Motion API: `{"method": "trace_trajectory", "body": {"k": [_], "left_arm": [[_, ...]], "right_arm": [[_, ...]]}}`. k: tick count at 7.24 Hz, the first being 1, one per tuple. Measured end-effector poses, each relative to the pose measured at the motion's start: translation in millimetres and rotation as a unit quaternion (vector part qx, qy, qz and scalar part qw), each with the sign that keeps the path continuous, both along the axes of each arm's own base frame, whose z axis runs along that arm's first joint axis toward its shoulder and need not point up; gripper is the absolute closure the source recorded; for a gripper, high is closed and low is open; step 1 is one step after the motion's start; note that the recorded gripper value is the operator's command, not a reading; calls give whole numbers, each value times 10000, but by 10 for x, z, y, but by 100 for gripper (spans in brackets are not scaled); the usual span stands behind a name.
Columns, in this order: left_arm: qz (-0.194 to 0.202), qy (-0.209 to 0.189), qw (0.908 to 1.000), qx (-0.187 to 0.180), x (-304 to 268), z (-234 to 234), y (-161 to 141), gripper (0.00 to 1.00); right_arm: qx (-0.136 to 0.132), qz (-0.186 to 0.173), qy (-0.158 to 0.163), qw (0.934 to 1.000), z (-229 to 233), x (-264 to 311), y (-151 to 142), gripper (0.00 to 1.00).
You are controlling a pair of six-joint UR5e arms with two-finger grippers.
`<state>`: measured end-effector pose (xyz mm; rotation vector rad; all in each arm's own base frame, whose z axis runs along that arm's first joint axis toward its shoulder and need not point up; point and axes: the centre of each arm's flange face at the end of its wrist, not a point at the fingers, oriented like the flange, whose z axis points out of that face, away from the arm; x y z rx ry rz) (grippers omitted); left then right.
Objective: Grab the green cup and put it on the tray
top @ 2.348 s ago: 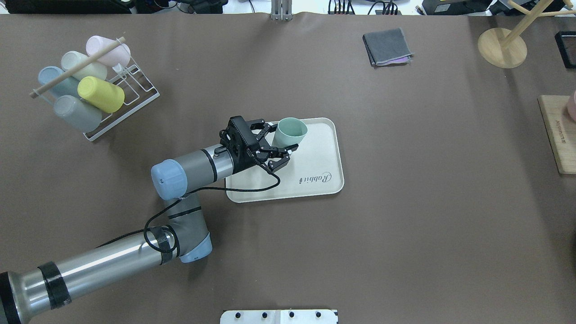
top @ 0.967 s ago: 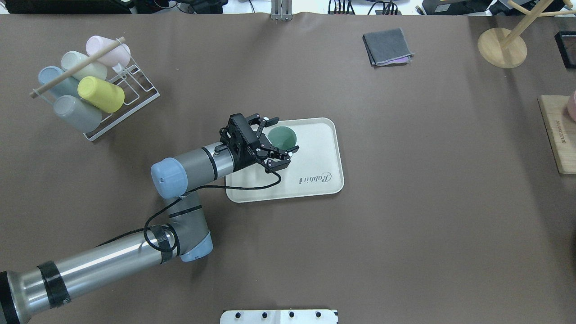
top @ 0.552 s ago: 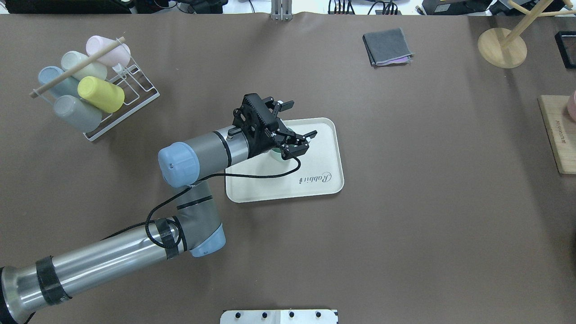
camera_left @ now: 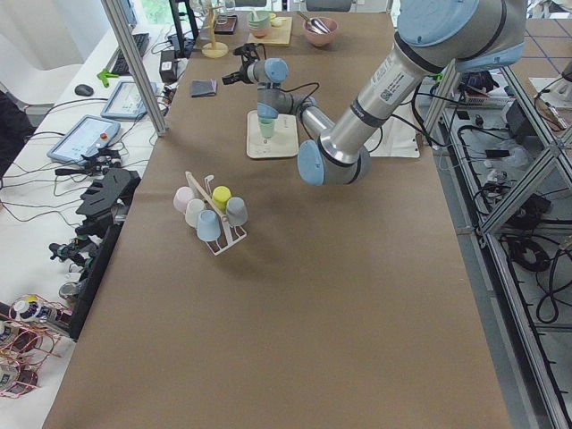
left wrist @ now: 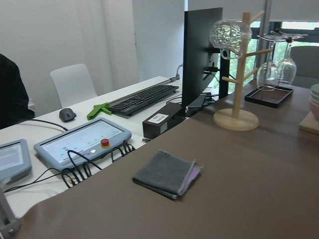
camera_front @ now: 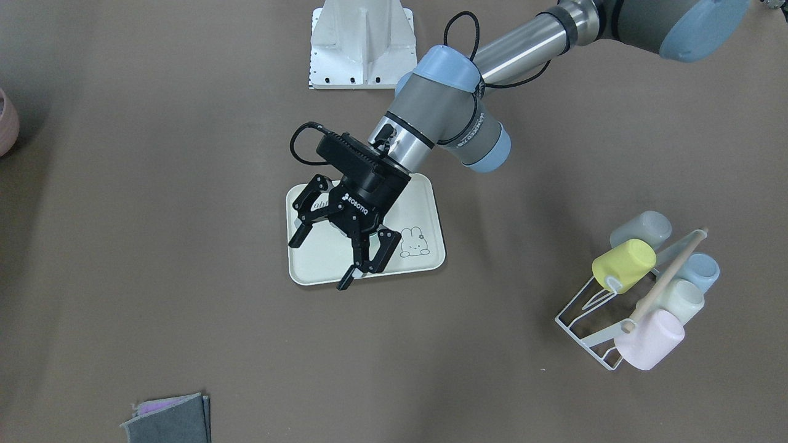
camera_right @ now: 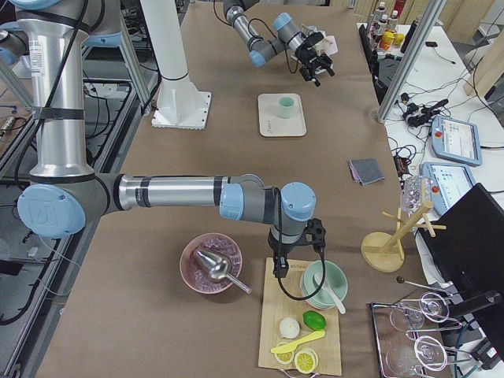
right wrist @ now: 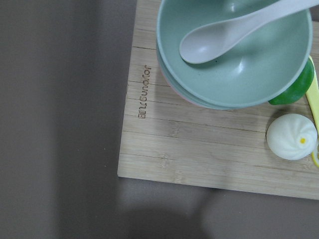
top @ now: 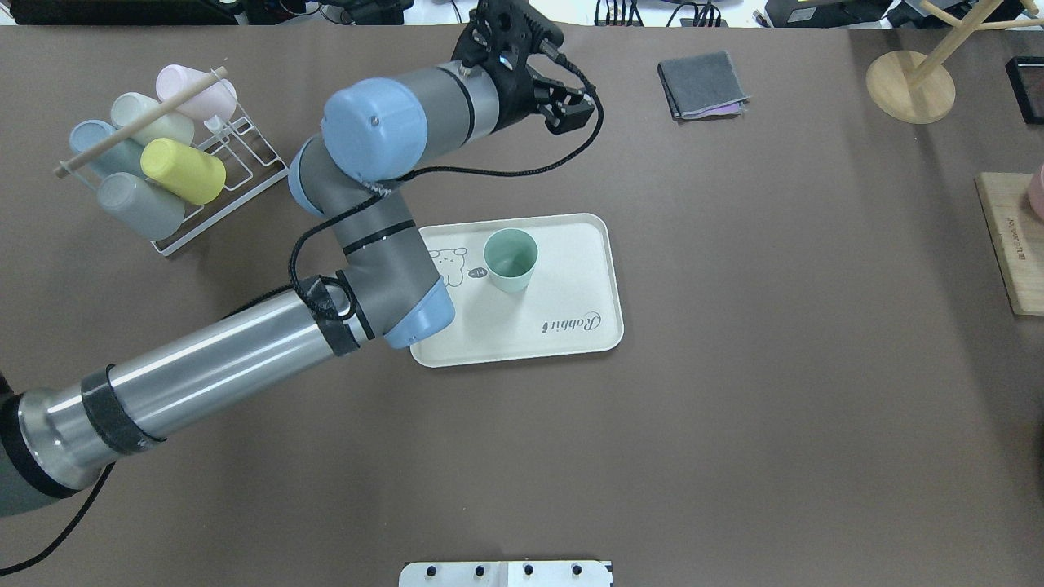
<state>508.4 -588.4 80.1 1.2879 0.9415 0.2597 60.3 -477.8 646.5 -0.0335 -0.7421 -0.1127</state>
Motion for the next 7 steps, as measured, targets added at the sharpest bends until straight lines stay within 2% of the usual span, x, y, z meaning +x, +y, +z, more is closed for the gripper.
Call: {"method": "trace_trajectory", "body": {"k": [1,2,4,5,6,7], "left_arm": [[-211,-400,9985,-323,-224,-81,-258,1],[-405,-851,9929,-725,-485,-110,-452,1],[-695,-1499,9764,-1394,-1045,-135,-573,1],[-880,-1723,9662,-1705,-1353,161,-660,1],[-1059,-1879,9559,-1993,-1727,646,-764,1],[-1058,-1929,9475,-2322,-2167,1153,-837,1]], "right_arm": [[-6,0,3,10000,6,0,2,0],[-13,0,5,10000,13,1,6,0],[-18,0,5,10000,18,1,8,0],[-17,0,5,10000,18,1,8,0],[-16,1,4,10000,17,0,8,0],[-18,4,1,10000,16,0,6,0]]}}
